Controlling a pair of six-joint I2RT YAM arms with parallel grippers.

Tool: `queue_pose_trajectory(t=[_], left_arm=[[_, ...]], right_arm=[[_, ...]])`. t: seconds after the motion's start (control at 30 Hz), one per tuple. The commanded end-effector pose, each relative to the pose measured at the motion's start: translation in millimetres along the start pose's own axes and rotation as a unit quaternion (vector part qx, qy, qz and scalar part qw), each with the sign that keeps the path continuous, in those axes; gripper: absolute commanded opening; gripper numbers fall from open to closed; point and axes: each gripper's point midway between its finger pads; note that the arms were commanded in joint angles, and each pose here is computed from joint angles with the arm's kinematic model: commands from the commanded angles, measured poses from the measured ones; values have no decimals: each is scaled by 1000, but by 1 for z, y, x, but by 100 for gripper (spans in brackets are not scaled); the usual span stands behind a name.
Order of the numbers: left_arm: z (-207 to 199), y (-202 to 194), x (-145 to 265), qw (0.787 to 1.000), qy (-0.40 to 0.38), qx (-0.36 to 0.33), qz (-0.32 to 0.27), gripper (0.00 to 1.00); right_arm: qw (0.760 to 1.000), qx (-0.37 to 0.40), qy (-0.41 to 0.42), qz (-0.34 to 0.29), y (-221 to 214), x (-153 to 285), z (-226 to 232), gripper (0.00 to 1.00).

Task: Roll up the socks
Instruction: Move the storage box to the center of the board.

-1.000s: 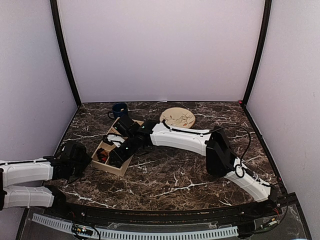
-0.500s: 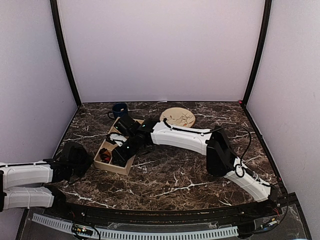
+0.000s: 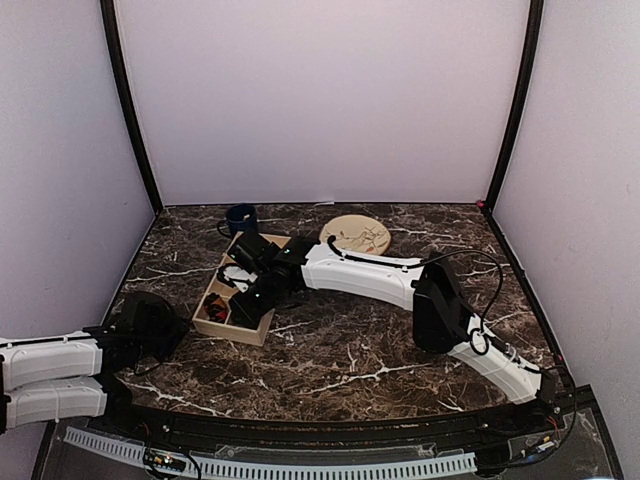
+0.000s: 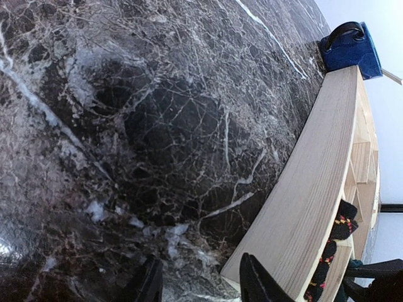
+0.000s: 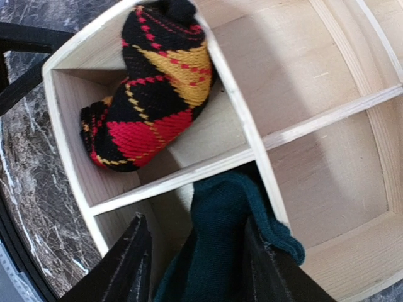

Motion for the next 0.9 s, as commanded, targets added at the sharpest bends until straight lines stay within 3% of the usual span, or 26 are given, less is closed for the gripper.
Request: queue_pose_trajectory(t=[0.0, 0.33, 0.57, 0.87], left_arm=[[7, -8, -1, 1000, 5, -13, 20, 45], [3, -10, -1, 1000, -3, -15, 26, 44], [0, -9, 1, 1000, -13, -14, 25, 44], [-5, -6, 5, 999, -24, -14, 19, 44]], right_arm=[[982, -36, -63, 172, -105, -33, -40, 42], [974, -42, -49, 218, -124, -13, -32, 30], [980, -60, -19, 189, -107, -1, -20, 25], [989, -64, -86, 99, -61, 34, -41, 50]])
Point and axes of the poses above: each gripper's point midway between its finger pads, its own x axis back along the fingers, its own z axis along the line the jaws close on, y = z × x, and after that the axes turned 15 degrees about x, right-handed
